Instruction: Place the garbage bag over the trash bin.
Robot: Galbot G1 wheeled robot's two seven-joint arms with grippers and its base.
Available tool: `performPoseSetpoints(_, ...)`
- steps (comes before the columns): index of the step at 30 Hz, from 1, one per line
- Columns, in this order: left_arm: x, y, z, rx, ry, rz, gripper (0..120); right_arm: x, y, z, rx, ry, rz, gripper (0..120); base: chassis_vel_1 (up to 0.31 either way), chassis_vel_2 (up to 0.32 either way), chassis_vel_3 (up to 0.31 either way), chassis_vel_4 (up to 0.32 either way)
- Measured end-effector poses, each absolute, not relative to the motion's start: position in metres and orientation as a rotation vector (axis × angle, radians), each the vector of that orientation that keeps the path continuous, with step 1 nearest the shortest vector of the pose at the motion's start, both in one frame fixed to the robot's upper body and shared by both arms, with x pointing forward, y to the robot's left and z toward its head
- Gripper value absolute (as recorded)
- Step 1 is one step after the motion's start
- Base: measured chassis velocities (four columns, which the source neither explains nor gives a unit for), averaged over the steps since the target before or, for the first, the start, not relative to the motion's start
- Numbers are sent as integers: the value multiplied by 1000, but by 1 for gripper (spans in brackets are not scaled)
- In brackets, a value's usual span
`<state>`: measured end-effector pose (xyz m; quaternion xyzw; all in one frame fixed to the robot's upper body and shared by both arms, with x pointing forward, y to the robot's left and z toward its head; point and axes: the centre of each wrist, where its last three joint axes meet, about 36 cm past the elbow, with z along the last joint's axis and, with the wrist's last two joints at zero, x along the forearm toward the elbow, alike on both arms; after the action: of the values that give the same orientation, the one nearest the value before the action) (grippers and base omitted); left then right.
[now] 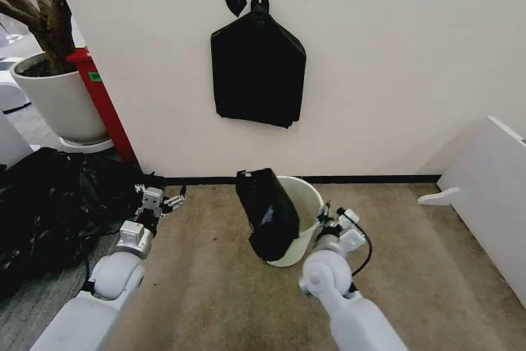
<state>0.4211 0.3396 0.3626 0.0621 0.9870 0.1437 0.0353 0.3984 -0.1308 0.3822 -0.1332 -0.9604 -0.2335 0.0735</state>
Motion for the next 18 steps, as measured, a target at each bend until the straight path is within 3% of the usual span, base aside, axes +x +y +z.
performPoseSetpoints(1,422,339,362,193,3034,442,100,394,-141,385,-228,-2975,-619,77,0,0,0,0)
performPoseSetpoints(8,422,325,353,223,3065,384,100,388,-150,432,503,-2932,-271,98,0,0,0,0)
performPoseSetpoints(18,419,288,349,276,3163,139,100,399,-113,457,750,-2788,-62,100,0,0,0,0)
